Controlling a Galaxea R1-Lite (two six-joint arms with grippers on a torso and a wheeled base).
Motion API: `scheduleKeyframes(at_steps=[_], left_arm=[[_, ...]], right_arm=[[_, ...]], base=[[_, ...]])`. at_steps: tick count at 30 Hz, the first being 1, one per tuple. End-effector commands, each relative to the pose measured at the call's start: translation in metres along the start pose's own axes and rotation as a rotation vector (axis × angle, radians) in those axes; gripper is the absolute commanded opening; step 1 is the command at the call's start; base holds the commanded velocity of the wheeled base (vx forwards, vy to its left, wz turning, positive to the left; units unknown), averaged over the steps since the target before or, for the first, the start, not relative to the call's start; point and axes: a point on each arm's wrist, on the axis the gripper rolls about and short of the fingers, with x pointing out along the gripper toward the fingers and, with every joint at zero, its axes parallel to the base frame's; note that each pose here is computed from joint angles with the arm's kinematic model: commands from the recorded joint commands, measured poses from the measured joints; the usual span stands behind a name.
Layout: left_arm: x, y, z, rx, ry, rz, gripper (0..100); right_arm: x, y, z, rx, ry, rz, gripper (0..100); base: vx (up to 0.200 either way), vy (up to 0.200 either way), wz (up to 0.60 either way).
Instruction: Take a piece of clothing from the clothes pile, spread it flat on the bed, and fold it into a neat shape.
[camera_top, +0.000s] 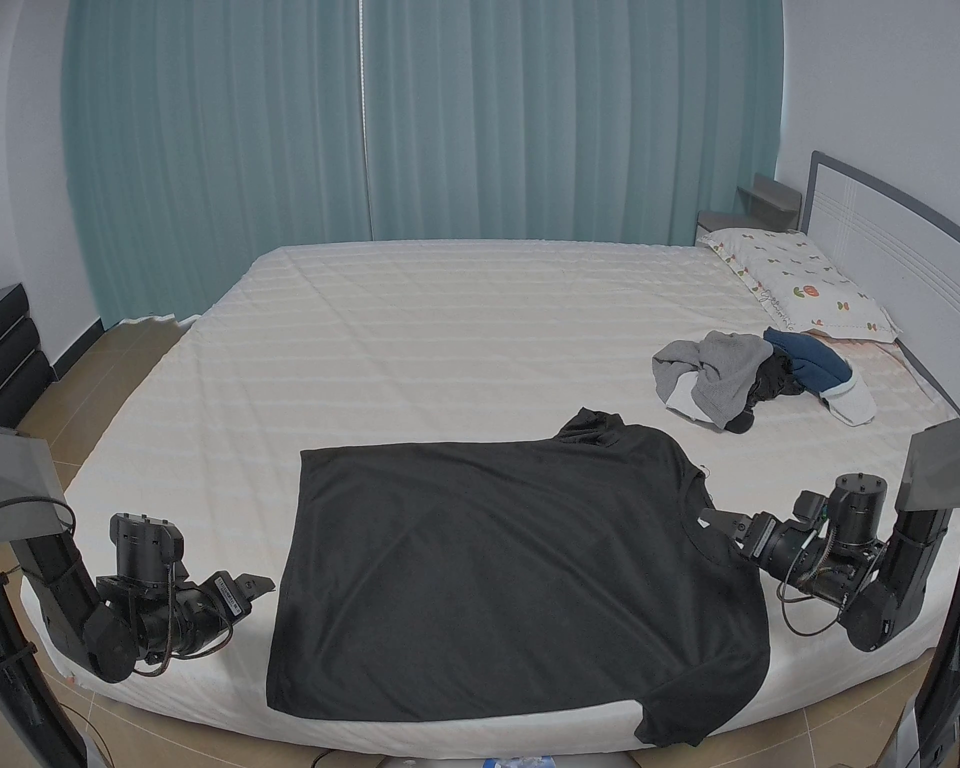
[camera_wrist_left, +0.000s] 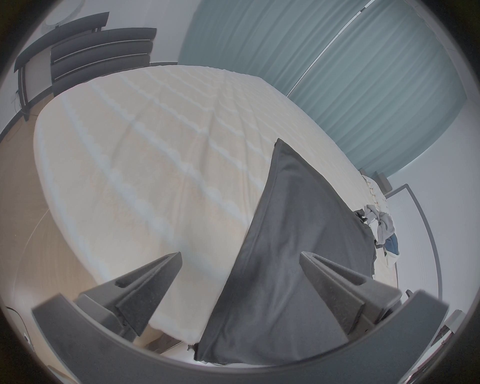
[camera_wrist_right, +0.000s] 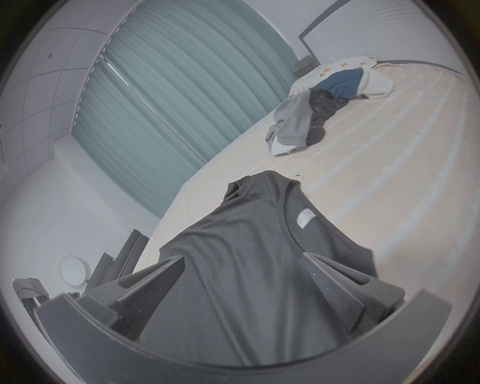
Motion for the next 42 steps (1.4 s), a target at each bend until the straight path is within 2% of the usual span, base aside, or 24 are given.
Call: scheduleKeyframes(at_steps=[1, 4, 7, 8, 13, 17, 28, 42], left_arm=[[0.003, 0.000, 0.000, -0.004, 0.022, -0.016, 100], [0.004, -0.001, 0.000, -0.038, 0.031, -0.033, 100], [0.004, -0.003, 0.001, -0.075, 0.049, -0.062, 100], [0.003, -0.005, 0.003, -0.106, 0.054, -0.090, 100], [0.002, -0.007, 0.004, -0.139, 0.045, -0.110, 100], [0.002, -0.007, 0.004, -0.137, 0.049, -0.134, 100], [0.003, -0.006, 0.002, -0.134, 0.056, -0.130, 100], [0.003, -0.007, 0.001, -0.132, 0.061, -0.132, 100]], right_arm=[[0.055, 0.033, 0.028, -0.028, 0.028, 0.036, 100], [0.084, 0.052, 0.048, -0.035, 0.035, 0.046, 100], [0.107, 0.061, 0.053, -0.039, 0.065, 0.036, 100], [0.124, 0.068, 0.053, -0.043, 0.087, 0.008, 100], [0.155, 0.071, 0.047, -0.059, 0.121, -0.054, 100], [0.180, 0.063, 0.042, -0.126, 0.149, -0.103, 100], [0.228, 0.040, 0.025, -0.283, 0.106, -0.216, 100], [0.258, 0.046, 0.031, -0.302, 0.002, -0.182, 100]], base=[[0.000, 0.000, 0.00], [0.000, 0.000, 0.00], [0.000, 0.000, 0.00], [0.000, 0.000, 0.00], [0.000, 0.000, 0.00], [0.050, 0.000, 0.00], [0.036, 0.000, 0.00], [0.000, 0.000, 0.00]])
